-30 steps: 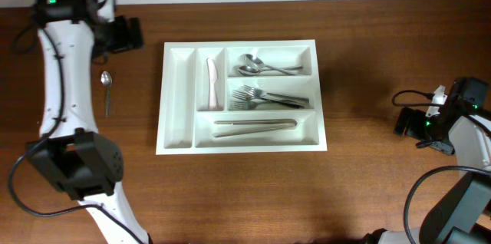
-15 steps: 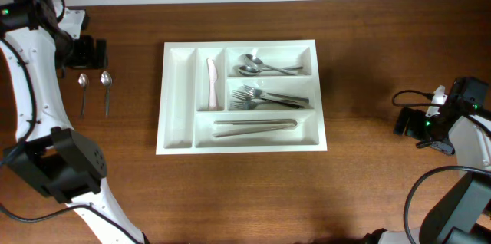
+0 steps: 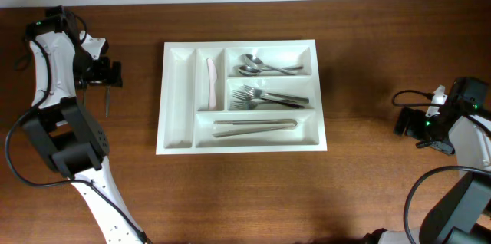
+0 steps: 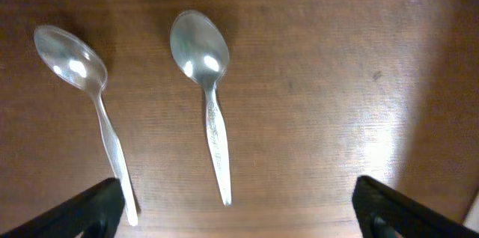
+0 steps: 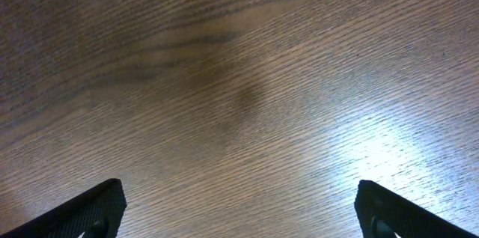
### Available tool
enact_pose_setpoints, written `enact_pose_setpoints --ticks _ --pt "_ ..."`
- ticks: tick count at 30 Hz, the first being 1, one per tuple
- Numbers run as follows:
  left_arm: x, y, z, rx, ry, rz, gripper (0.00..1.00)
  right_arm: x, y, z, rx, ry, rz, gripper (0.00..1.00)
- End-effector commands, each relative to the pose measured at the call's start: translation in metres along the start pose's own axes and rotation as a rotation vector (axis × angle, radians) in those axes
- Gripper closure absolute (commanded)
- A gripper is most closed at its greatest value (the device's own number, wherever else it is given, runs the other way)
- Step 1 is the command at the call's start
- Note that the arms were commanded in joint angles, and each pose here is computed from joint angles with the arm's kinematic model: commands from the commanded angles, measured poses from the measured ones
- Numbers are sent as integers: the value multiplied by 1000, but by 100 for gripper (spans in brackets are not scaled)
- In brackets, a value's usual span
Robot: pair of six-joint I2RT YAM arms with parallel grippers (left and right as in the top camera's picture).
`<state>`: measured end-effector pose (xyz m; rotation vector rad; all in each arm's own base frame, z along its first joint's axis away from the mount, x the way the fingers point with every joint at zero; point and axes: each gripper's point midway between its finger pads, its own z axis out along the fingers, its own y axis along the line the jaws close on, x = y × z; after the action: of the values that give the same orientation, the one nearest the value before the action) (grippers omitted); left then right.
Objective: Pack container
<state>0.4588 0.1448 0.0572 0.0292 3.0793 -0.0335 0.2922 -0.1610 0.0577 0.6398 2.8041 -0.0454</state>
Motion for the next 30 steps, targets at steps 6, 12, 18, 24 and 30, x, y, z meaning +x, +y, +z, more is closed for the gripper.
enact_pose_setpoints --ticks 6,12,18,24,30 --pt "4 -2 18 21 38 -14 8 -1 -2 -4 10 -14 13 1" --pt "6 -2 27 28 58 -15 11 -1 -2 -4 10 -14 13 1" --pt "12 -3 44 41 99 -41 11 -1 -2 -4 10 -14 13 1" --pt "12 -3 48 40 101 -40 11 -1 -2 -4 10 -14 13 1" --pt "7 -1 48 31 83 -43 19 -1 -2 -4 10 -14 13 1"
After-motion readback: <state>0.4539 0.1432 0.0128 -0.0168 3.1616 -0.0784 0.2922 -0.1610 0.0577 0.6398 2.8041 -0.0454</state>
